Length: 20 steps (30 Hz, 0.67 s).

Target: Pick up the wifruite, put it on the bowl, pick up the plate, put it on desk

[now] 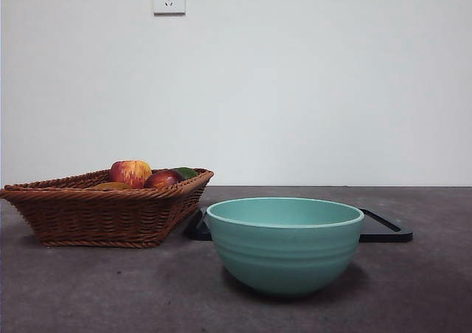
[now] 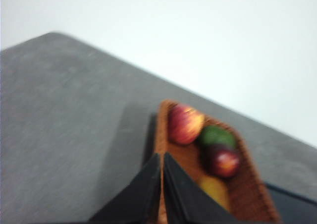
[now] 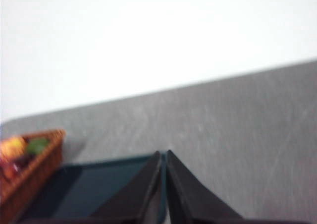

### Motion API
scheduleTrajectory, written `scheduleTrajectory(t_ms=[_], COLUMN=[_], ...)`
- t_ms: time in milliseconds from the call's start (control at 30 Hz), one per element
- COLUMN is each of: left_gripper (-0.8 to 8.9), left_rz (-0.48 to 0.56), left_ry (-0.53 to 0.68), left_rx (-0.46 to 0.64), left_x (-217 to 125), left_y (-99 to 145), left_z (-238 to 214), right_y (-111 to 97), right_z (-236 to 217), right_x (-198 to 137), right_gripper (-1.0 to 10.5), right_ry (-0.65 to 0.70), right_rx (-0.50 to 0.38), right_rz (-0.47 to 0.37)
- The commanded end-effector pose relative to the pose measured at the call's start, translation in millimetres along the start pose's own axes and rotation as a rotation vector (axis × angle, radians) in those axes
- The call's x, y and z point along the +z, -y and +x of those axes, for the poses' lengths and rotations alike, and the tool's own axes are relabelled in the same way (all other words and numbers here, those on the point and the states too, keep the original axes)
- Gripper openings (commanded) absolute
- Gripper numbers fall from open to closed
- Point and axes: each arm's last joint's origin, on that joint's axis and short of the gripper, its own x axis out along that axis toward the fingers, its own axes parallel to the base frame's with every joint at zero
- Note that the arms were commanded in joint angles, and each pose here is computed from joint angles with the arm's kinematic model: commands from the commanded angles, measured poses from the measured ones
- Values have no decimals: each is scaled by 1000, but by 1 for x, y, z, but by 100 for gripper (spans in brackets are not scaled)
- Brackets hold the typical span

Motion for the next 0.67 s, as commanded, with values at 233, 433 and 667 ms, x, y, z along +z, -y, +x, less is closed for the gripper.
scheduleTrajectory(t_ms=[233,433,667], left_gripper=[9,9,9], left_rz=[75,154,193], left_ry=[10,-87,-251], left_rx=[-25,-80,-174], left_x=[55,88,114], left_y=[29,47,62], left_z=[-23,-26,-15], right_y=[-24,-38,-51], right_z=[-26,-34,-25], right_x=[60,96,130], right_gripper=[7,7,7], right_ry=[106,16,-214], right_rx=[31,31,127], right_rz=[-33,-89,-140])
